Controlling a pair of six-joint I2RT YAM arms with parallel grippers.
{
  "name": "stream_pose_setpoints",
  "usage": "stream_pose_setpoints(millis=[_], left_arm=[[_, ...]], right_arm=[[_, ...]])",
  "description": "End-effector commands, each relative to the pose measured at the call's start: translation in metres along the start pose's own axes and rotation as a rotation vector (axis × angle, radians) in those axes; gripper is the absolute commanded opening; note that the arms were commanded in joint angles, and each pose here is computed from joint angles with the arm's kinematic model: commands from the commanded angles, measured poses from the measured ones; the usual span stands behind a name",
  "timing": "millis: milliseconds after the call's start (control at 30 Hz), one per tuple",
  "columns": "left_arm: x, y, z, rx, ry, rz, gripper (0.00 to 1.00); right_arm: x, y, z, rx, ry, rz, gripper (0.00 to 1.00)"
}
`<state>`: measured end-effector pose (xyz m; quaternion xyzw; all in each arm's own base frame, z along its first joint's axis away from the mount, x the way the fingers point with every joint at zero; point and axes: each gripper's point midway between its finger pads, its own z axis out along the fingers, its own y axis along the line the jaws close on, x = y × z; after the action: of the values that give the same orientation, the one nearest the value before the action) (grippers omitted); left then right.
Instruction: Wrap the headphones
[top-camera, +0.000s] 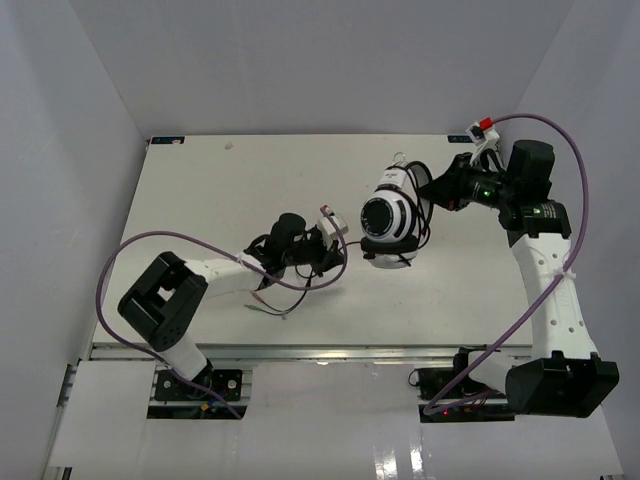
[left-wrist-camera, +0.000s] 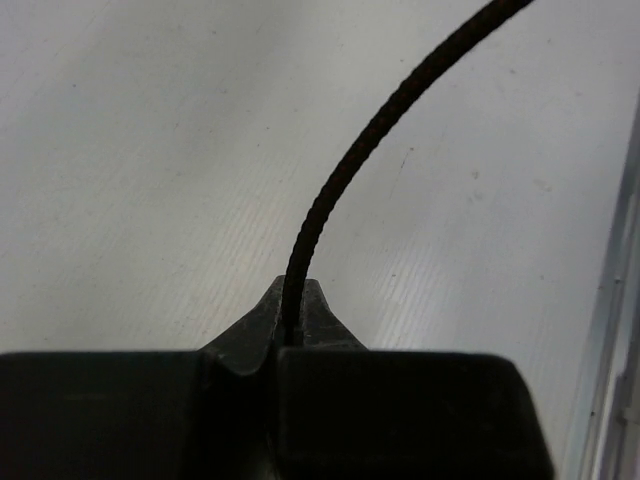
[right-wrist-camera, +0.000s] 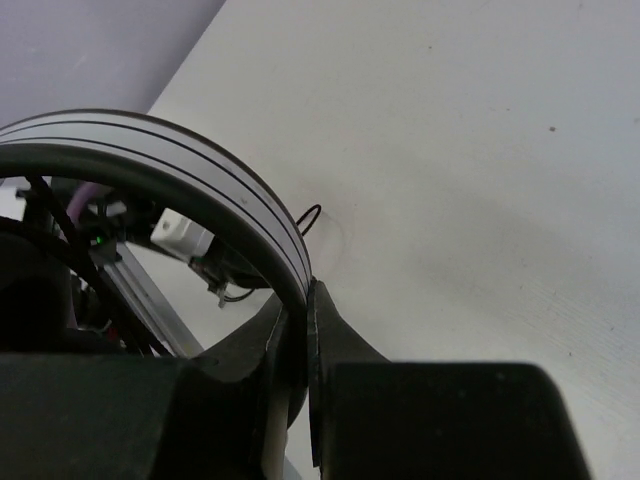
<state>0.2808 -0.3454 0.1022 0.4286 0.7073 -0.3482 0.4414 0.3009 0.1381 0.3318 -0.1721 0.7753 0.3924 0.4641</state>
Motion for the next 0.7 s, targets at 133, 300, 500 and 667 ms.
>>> stream_pose_setpoints(millis=[133, 300, 500, 667], left_arm=[[-0.085, 0.021, -0.05, 0.119, -0.081, -0.237, 0.05], [-0.132, 0.02, -0.074, 0.121, -0.066, -0.366, 0.03], [-0.196, -0.011, -0.095, 0.265, -0.112, -0.533, 0.0], [-0.211, -0.046, -0.1, 0.365, -0.079, -0.634, 0.0]], right_arm=[[0.036, 0.005, -0.008, 0.075, 0.102, -0.332, 0.08], [0.057, -0.025, -0.003, 0.23, 0.16, -0.407, 0.08], [0.048, -0.062, 0.006, 0.498, 0.132, -0.43, 0.08], [0.021, -0.086, 0.007, 0.678, 0.004, -0.347, 0.08]])
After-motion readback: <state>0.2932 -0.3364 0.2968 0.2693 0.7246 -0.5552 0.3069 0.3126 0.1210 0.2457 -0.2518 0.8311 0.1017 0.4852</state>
